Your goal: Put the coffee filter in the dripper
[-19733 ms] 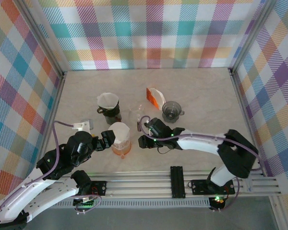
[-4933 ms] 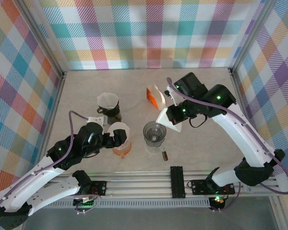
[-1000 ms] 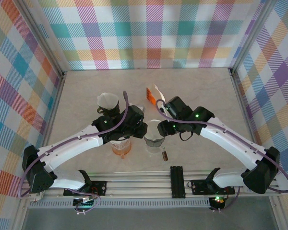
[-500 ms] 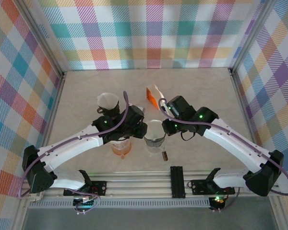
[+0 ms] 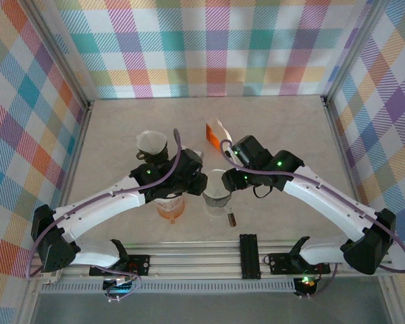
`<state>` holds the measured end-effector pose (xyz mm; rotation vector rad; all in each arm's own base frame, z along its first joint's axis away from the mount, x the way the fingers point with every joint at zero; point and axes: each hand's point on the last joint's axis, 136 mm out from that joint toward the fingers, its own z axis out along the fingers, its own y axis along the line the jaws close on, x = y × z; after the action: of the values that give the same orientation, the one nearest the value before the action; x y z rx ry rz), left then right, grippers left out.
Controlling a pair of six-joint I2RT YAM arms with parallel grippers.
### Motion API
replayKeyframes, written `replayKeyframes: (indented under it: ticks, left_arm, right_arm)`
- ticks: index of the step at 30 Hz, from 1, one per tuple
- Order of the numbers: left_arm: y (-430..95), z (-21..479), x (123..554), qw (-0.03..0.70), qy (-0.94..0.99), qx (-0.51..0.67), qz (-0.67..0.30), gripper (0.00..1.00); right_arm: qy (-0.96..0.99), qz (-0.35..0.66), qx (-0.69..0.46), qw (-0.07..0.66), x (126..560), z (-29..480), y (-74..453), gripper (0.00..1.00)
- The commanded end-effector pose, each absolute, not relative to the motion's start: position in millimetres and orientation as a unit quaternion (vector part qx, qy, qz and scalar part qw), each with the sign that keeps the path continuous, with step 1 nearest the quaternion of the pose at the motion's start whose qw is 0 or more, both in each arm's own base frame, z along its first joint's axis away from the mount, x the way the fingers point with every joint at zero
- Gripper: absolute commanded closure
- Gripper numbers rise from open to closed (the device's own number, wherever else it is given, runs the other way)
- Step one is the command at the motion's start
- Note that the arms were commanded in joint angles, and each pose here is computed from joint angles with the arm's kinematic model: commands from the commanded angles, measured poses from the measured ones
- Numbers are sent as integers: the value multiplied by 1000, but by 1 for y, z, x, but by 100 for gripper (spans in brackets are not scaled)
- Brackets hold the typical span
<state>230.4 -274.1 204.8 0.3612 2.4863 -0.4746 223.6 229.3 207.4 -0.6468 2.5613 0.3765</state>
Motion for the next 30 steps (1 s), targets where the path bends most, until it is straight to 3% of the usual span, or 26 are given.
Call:
replayKeyframes:
  ticks: [1,6,30]
  left_arm:
    - [-274,199,230,287,933,133,-171,67]
    - [-274,197,230,286,934,133,-171,67]
    - [-274,196,229,287,933,129,-175,62]
  right_arm:
    - [930,152,-240,235,225,210,241,38]
    - [932,163,-236,222,230,199,253,29]
    - [955,128,-214,159,232,129,252,28]
